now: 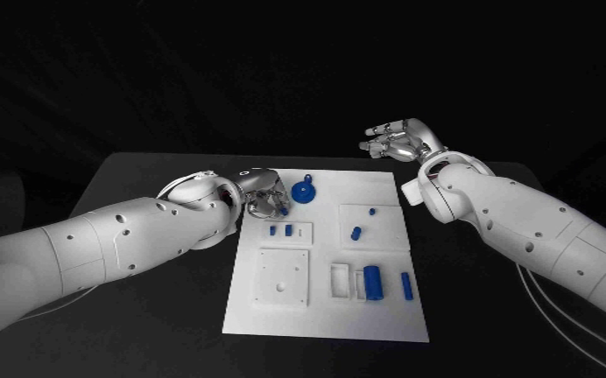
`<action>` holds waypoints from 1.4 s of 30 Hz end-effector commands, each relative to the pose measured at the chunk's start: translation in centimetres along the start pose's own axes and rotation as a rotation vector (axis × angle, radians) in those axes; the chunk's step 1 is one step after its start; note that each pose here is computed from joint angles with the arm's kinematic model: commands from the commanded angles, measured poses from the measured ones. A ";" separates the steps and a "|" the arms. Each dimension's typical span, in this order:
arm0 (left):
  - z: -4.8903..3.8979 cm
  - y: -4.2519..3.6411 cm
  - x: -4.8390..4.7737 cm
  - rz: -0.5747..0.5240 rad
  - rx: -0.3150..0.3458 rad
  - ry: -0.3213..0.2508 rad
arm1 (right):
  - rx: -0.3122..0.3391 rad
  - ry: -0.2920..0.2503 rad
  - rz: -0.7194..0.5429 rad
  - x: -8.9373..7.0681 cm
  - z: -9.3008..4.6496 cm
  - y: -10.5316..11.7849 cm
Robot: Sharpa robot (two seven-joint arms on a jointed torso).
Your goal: Assemble the parts on the task board
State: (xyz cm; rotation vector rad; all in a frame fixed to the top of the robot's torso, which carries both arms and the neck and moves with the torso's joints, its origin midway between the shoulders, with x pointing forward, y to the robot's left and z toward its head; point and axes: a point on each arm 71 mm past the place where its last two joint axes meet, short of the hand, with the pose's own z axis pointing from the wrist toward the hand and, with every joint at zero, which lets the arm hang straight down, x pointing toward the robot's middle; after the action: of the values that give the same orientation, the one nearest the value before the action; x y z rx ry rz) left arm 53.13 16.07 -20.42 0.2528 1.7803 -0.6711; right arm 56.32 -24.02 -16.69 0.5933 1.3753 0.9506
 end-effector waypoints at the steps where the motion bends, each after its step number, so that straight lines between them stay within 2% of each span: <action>1: 0.06 -0.46 0.27 0.016 0.026 0.006 | -0.011 0.014 0.001 0.2 0.0 0.1; 9: 0.12 -0.58 0.30 0.041 0.029 0.004 | -0.010 0.015 0.001 0.1 0.0 0.1; 25: 0.17 -0.30 0.81 0.096 -0.006 0.066 | -0.007 0.018 0.000 0.1 0.0 0.0; 42: -0.06 -0.05 0.37 0.094 -0.002 0.012 | -0.002 0.016 -0.002 0.0 -0.1 -0.3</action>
State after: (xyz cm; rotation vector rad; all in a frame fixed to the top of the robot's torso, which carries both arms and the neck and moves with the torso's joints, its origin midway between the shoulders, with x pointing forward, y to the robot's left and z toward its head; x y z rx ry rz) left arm 52.97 16.10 -20.85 0.3352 1.7831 -0.6012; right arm 56.29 -24.29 -16.93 0.5958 1.3829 0.9457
